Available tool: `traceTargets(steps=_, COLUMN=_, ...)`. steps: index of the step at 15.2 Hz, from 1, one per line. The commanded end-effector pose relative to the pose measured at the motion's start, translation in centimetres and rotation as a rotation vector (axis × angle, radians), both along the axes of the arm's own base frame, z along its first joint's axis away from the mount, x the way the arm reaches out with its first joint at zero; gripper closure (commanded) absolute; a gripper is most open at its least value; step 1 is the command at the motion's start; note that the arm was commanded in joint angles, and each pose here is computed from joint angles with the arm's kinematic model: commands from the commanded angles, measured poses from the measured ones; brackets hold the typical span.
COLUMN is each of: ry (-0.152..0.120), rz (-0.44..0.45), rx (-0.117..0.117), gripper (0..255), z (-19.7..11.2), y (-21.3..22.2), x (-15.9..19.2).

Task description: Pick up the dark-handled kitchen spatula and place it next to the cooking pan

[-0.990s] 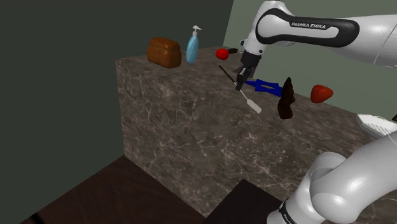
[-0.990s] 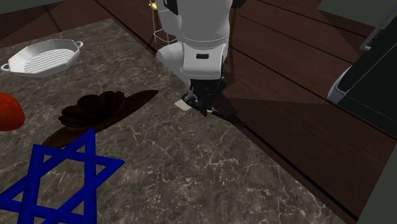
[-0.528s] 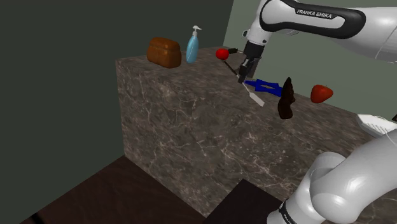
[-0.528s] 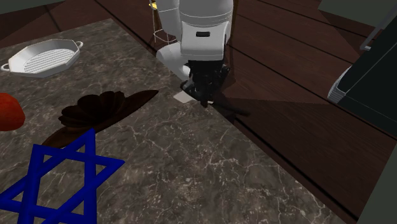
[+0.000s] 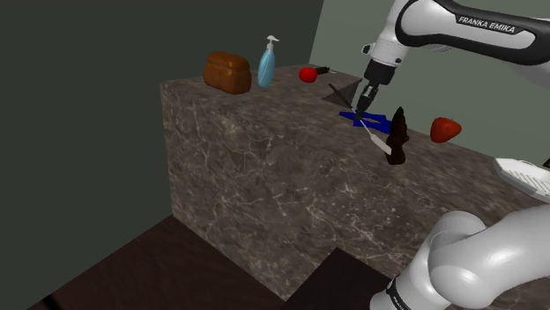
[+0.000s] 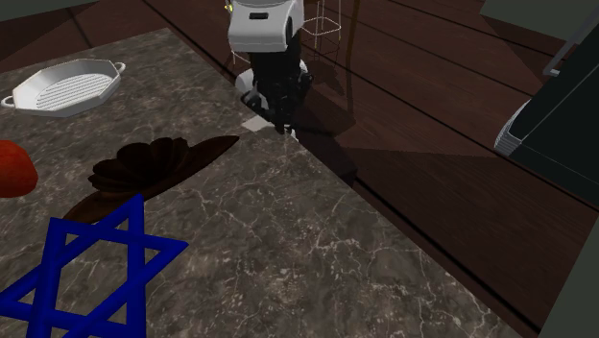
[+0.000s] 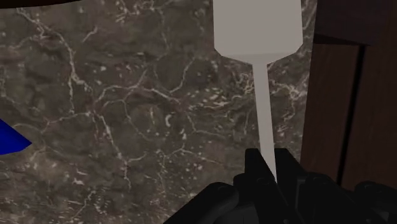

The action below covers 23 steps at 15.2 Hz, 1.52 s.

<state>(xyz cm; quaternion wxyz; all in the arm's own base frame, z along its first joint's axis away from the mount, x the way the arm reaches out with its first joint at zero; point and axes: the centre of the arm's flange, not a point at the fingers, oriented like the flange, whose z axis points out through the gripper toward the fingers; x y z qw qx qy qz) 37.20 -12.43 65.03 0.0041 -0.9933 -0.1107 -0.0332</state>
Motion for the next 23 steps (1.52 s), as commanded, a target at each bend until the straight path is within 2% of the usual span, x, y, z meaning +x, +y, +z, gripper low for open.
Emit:
traceTargets(steps=1, ry=0.0, rz=0.001, rx=0.0, gripper=255, z=-0.1, y=-0.6, x=-2.5)
traceTargets(steps=23, ry=0.0, rz=0.001, rx=0.0, gripper=255, z=-0.1, y=-7.5, x=-30.7)
